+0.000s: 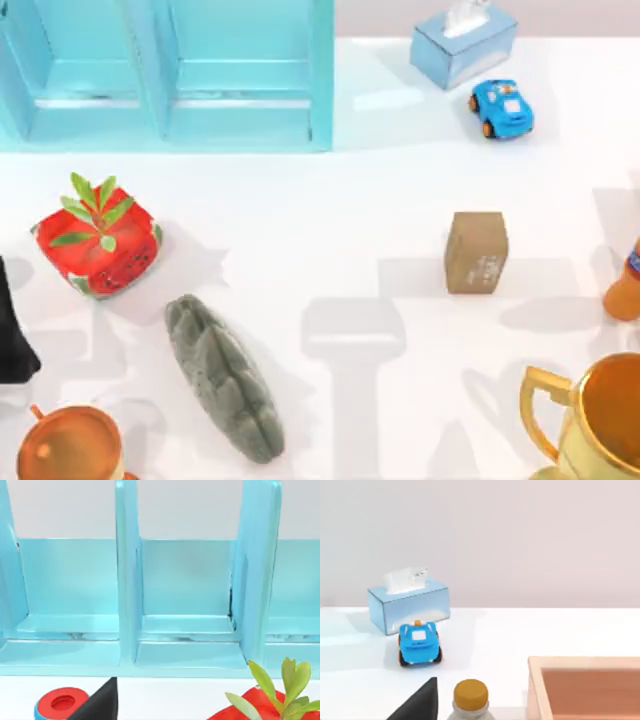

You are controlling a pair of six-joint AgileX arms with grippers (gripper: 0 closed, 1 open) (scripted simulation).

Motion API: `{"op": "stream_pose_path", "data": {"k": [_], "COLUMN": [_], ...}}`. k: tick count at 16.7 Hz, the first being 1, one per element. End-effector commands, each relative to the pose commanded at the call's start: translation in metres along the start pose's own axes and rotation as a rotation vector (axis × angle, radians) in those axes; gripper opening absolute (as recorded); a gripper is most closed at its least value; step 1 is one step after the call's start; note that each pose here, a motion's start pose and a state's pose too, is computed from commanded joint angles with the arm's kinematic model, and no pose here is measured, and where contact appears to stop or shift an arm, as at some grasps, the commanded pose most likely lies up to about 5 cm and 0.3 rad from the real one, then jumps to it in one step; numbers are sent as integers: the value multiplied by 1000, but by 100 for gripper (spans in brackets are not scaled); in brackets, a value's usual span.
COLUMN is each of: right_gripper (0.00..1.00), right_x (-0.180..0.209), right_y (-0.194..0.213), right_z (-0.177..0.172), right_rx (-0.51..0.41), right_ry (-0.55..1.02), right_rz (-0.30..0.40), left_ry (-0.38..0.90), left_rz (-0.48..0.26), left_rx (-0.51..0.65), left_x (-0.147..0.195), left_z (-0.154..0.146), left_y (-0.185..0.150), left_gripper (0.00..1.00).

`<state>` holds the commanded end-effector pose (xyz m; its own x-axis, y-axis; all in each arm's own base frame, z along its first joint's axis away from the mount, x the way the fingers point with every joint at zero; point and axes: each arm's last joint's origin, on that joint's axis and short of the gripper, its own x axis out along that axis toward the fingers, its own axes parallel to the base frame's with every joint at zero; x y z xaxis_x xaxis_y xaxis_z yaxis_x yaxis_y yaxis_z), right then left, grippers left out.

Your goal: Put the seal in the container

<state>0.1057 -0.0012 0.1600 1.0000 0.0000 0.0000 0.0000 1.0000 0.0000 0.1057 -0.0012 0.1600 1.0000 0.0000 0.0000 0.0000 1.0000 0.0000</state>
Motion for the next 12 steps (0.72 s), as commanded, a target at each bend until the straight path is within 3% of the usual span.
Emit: {"op": "stream_pose_path", "data": {"k": [6,12], "right_gripper": [100,100], "right_x": [1,33], "right_y": [2,18], "right_z": [19,99], "right_rx": [23,86], "right_ry": [84,408], "right_rz": [16,85], "left_ry": [0,0], "left_rz": [0,0], "left_rx": [0,0], "left_x": [0,0], "left_z": [0,0], "left_y": [0,0], "left_gripper": [100,100]}}
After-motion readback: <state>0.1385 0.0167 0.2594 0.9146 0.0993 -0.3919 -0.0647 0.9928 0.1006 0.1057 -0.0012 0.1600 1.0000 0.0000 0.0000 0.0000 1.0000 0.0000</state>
